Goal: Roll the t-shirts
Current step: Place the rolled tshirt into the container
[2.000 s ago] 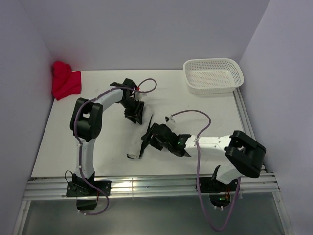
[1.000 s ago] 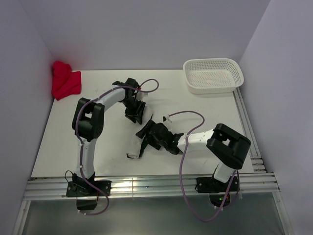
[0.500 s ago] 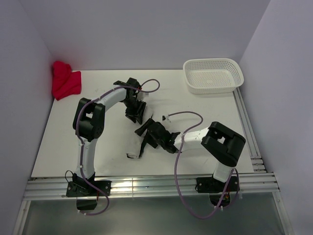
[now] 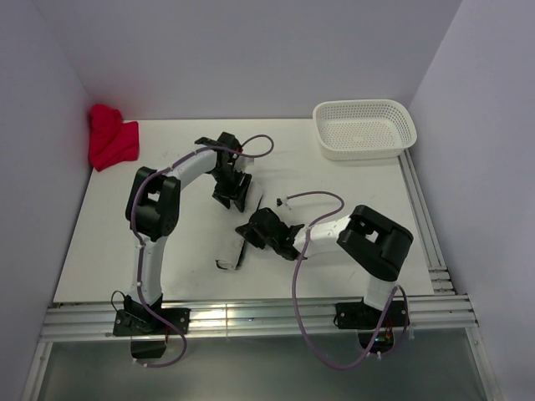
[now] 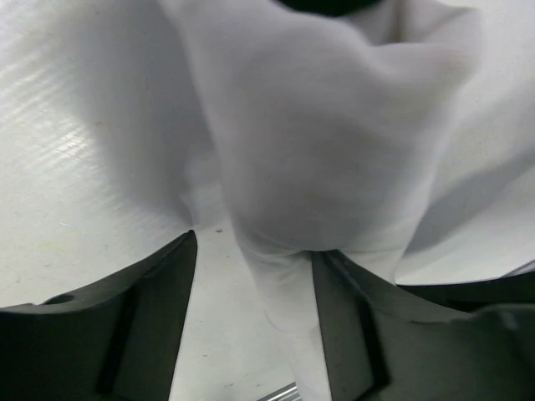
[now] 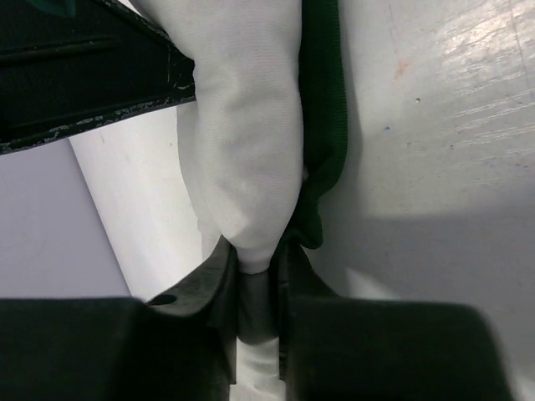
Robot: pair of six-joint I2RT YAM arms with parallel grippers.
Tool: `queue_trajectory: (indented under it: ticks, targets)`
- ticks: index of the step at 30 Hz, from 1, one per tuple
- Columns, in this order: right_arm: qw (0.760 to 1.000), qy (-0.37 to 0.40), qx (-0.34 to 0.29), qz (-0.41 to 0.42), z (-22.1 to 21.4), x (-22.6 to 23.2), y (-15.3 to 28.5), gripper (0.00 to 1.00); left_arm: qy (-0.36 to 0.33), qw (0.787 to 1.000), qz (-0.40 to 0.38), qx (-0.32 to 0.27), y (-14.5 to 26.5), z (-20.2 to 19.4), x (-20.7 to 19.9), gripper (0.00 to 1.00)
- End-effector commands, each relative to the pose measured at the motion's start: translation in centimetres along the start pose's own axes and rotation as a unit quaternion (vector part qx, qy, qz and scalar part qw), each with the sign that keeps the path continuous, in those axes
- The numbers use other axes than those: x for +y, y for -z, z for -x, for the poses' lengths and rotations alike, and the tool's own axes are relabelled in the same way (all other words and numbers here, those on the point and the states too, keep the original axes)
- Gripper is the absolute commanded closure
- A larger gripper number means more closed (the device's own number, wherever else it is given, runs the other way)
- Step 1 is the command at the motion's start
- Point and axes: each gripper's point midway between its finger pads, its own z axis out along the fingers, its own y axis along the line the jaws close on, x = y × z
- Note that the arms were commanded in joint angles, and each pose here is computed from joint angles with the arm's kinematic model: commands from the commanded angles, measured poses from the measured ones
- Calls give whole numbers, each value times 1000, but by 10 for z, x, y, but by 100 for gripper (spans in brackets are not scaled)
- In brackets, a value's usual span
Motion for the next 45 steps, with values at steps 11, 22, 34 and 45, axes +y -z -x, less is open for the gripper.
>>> queue_trajectory:
  ticks: [11, 22, 34, 45]
  targets:
    - [998, 0, -22, -64, 19, -40, 13, 100, -69, 988, -61, -121, 64, 75, -34, 12]
    - [997, -52, -48, -6, 43, -9, 29, 100, -81, 954, -115, -263, 199, 94, -33, 13]
    - [984, -84, -145, 54, 125, 42, 76, 100, -119, 939, -77, -313, 248, 34, -30, 14]
    - [929, -150, -322, 102, 308, 77, 142, 100, -124, 936, -66, -321, 253, 8, -33, 14]
